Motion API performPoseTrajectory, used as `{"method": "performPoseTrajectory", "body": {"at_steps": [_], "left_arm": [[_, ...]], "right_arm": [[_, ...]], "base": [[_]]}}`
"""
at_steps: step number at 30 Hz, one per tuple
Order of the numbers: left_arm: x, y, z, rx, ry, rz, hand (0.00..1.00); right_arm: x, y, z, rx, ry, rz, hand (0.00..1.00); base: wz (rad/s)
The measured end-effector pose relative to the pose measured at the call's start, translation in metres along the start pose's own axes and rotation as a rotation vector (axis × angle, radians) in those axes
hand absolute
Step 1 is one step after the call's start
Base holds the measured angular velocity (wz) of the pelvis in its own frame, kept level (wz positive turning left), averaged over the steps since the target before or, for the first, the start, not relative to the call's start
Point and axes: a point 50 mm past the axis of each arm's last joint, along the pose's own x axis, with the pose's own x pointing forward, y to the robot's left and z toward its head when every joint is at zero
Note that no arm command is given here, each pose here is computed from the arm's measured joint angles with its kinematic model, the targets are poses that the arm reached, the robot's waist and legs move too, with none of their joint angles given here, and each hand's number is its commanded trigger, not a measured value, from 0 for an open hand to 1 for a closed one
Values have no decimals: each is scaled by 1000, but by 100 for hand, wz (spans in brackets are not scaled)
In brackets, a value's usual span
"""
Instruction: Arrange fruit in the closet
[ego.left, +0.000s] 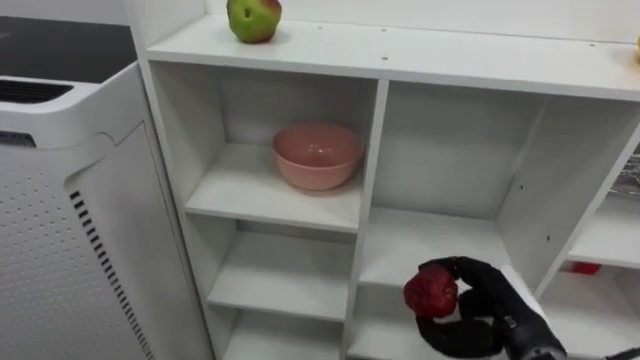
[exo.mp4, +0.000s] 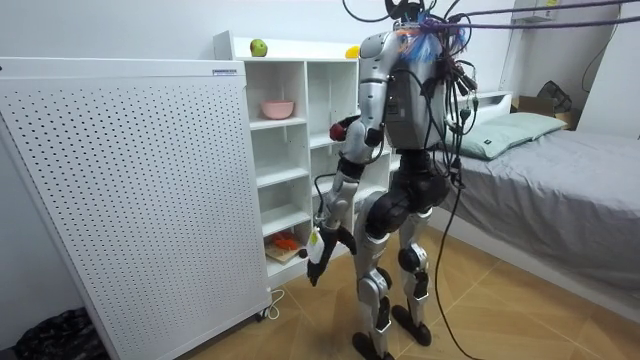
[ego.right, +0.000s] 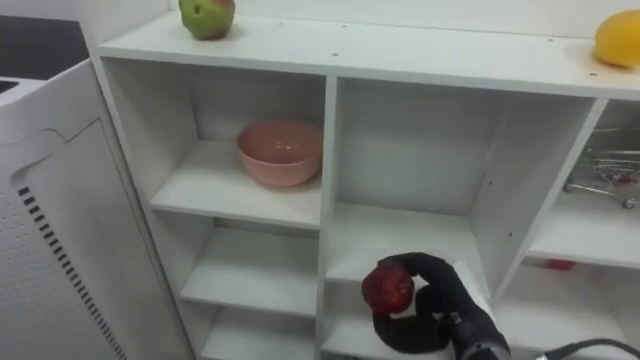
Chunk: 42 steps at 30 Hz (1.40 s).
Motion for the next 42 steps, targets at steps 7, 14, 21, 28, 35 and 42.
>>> {"method": "performPoseTrajectory", "body": {"at_steps": [7, 14, 21, 28, 35, 42], "left_arm": [[0, -2, -5, 31, 19, 37, 0], [-3, -5, -26, 56, 102, 76, 0], [-7, -12, -38, 15, 141, 70, 0], [-4, -5, -28, -56, 127, 95, 0], [-1, 6, -8, -30, 89, 136, 0], [-1, 31, -10, -89, 96, 209, 0]], "right_arm": [[4, -2, 0, -15, 7, -35, 100], [4, -6, -20, -41, 94, -111, 100], [16, -7, -6, -75, 63, -170, 100], [36, -14, 17, -117, 13, -240, 100], [50, -19, 23, -71, 71, -287, 100], [63, -41, 43, -42, 65, -427, 100]], "base": [[6], [-3], [10], [14], [4], [7]]}}
